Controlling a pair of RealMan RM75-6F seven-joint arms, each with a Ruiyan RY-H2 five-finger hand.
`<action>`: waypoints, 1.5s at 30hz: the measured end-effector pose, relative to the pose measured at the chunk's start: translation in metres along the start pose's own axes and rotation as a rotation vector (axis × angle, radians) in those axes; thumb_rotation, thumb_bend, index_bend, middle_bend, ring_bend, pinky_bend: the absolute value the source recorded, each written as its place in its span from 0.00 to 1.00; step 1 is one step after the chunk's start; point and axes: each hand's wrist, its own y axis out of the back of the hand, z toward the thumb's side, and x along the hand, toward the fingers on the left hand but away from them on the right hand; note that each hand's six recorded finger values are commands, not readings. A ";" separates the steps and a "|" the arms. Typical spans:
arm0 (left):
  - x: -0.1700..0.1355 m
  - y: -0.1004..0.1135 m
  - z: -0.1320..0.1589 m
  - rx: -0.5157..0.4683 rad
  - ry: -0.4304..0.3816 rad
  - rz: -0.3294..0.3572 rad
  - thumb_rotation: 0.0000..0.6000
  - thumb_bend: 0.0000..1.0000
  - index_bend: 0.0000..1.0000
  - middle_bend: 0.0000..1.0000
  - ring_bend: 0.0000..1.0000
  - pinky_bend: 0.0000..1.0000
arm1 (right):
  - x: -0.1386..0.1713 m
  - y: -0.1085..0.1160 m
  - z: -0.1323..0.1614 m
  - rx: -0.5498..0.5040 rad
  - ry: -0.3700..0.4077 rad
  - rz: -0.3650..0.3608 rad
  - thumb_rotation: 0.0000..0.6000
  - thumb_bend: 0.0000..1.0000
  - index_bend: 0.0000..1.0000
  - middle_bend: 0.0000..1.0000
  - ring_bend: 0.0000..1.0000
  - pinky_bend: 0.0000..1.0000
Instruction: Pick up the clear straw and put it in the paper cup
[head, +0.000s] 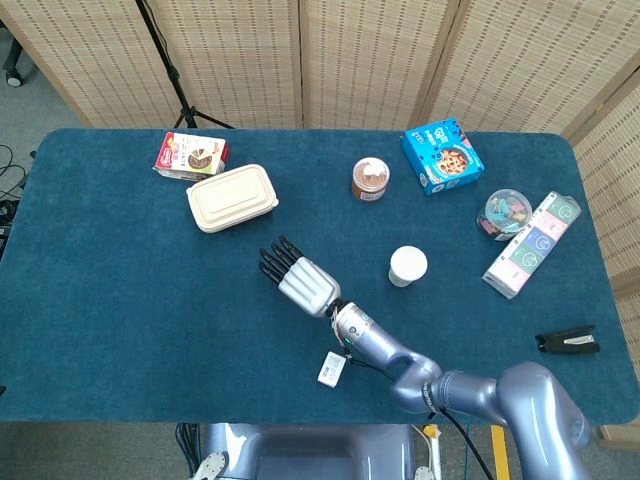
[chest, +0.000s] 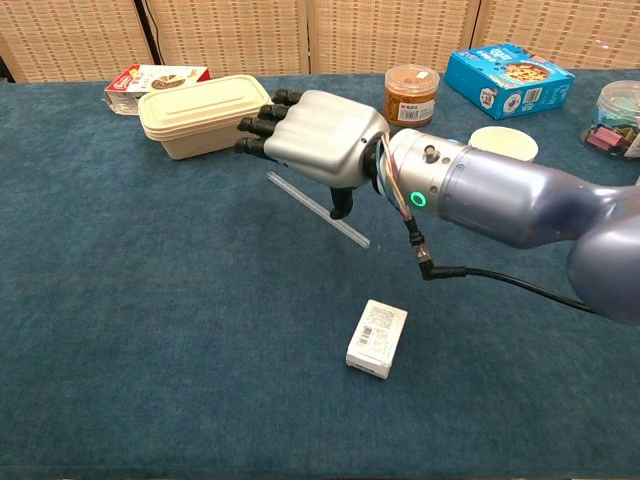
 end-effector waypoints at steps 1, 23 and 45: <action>0.000 0.000 0.000 0.000 0.000 0.000 1.00 0.00 0.00 0.00 0.00 0.00 | 0.000 0.003 -0.002 -0.022 -0.010 -0.005 1.00 0.00 0.00 0.00 0.00 0.00; 0.001 0.001 -0.002 -0.007 0.003 -0.005 1.00 0.00 0.00 0.00 0.00 0.00 | 0.002 -0.015 -0.007 -0.355 -0.135 0.090 1.00 0.00 0.00 0.00 0.00 0.00; 0.000 -0.003 0.002 0.003 -0.013 -0.020 1.00 0.00 0.00 0.00 0.00 0.00 | 0.035 -0.041 -0.045 -0.080 -0.114 0.117 1.00 0.00 0.00 0.00 0.00 0.00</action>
